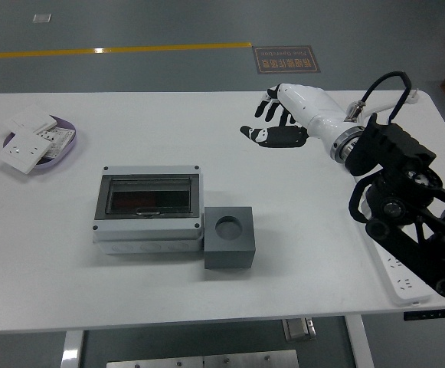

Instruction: Pick up the cylinder from the cube,place it in the box,flap close box

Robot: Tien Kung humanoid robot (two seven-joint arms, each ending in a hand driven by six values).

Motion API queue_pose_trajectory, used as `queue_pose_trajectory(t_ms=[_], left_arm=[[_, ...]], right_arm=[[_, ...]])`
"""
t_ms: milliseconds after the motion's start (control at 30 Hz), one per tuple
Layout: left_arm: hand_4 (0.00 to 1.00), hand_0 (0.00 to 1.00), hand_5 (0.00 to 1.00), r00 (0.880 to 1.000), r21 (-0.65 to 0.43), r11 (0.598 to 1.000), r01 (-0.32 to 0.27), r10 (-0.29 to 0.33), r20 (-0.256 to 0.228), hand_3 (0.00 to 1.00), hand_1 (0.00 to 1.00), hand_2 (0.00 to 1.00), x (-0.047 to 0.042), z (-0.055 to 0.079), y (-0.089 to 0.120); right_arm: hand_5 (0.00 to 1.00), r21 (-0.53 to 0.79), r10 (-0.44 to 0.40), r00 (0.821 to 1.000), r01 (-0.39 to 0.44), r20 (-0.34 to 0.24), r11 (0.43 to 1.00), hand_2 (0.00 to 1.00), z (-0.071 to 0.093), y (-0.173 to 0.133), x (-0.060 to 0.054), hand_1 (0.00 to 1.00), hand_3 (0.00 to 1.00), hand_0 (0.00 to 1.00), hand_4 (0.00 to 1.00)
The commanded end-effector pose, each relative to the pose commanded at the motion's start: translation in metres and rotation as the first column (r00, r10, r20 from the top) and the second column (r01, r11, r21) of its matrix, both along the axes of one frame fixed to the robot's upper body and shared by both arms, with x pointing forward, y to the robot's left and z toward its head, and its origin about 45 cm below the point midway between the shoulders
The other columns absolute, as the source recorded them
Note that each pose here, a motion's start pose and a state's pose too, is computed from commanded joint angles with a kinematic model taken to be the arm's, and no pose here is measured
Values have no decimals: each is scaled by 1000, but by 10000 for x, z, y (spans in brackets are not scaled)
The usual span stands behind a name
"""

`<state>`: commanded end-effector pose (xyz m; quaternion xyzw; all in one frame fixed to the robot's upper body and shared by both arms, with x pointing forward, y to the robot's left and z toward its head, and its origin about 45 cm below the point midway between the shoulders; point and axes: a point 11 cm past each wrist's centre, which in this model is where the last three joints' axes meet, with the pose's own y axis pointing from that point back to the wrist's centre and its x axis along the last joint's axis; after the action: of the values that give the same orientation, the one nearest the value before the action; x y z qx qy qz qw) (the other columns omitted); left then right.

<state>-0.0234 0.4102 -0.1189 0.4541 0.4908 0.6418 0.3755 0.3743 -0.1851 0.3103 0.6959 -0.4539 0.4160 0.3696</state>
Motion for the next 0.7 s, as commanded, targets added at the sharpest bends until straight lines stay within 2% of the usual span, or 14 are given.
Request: queue_pose_trajectory(t_ms=[167, 300, 367, 533, 700], left_arm=[[2, 923, 2, 1000, -5, 1000, 2, -2, 1, 951, 852, 854, 10, -8, -25], [2, 923, 2, 1000, -9, 1000, 6, -5, 2, 951, 852, 854, 21, -15, -51], [2, 923, 2, 1000, -11, 1000, 7, -7, 3, 951, 852, 854, 26, -18, -61], [2, 923, 2, 1000, -9, 1000, 6, -6, 0, 951, 852, 854, 32, -17, -56], [2, 923, 2, 1000, -7, 1000, 3, -3, -3, 951, 852, 854, 34, -16, -51]], right_arm=[[610, 202, 12, 1000, -17, 26, 979, 548, 20, 53, 23, 412, 559, 433, 783], [610, 376, 31, 999, -41, 33, 926, 548, 18, 88, 7, 412, 559, 433, 783], [577, 450, 43, 999, -53, 32, 891, 586, 11, 84, 9, 443, 587, 468, 760], [594, 562, 68, 998, -64, 14, 825, 593, -102, -21, 86, 456, 606, 493, 769], [594, 609, 88, 996, -61, -15, 790, 593, -328, -151, 164, 456, 606, 493, 769]])
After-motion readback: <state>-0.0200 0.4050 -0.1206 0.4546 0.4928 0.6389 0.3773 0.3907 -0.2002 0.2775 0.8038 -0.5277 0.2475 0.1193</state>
